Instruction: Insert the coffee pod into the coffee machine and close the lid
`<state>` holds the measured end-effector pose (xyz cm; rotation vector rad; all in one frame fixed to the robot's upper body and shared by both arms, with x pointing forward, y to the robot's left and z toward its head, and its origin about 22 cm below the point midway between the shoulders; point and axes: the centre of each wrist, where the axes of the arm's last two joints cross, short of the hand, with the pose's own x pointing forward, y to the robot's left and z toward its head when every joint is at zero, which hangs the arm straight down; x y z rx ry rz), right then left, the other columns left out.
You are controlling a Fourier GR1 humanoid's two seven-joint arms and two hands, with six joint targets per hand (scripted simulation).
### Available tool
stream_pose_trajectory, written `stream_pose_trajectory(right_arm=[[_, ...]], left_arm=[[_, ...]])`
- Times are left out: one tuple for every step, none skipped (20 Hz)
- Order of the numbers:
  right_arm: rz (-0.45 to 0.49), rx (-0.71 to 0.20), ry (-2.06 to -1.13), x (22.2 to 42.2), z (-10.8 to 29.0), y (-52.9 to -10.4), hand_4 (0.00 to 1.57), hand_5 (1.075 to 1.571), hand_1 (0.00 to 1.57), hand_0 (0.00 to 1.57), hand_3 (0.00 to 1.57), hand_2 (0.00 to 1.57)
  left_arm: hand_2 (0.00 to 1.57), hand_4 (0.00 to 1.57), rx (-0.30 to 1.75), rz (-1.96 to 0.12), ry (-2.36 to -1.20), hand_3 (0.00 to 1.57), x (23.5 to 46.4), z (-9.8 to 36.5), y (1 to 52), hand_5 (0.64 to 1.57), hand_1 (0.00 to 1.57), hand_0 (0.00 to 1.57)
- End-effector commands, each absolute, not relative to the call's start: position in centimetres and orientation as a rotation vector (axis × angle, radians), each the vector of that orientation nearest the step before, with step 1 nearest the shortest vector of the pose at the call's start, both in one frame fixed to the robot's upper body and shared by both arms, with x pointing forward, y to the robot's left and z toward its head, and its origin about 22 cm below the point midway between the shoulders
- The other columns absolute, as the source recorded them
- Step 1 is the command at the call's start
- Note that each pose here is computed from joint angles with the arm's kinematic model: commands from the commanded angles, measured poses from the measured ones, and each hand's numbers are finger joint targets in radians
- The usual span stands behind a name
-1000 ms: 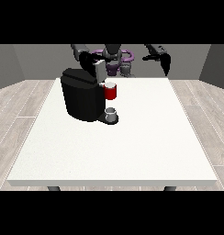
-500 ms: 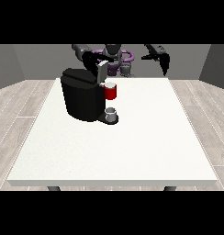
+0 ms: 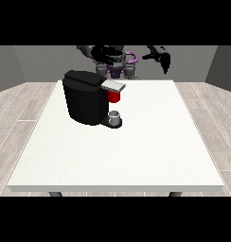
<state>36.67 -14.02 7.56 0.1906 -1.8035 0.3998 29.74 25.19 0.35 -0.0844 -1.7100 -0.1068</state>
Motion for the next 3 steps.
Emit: stream_pose_trajectory(right_arm=[[0.297, 0.272, -1.757, 33.2, 4.1, -12.9, 0.28, 1.571, 0.00, 0.00, 0.00, 0.00], [0.303, 0.265, -1.764, 33.1, 3.9, -13.5, 0.25, 1.571, 0.00, 0.00, 0.00, 0.00], [0.250, 0.284, -1.666, 31.0, 0.7, -15.1, 0.16, 1.571, 0.00, 0.00, 0.00, 0.00]], left_arm=[[0.00, 0.19, -0.053, -0.075, -1.660, 0.00, 28.2, -2.1, 24.9, 1.571, 0.00, 0.00], [0.00, 0.19, -0.049, -0.063, -1.678, 0.00, 28.9, -0.8, 27.9, 1.571, 0.00, 0.00], [0.00, 0.19, -0.025, -0.033, -1.607, 0.00, 27.1, -2.3, 27.9, 1.571, 0.00, 0.00]])
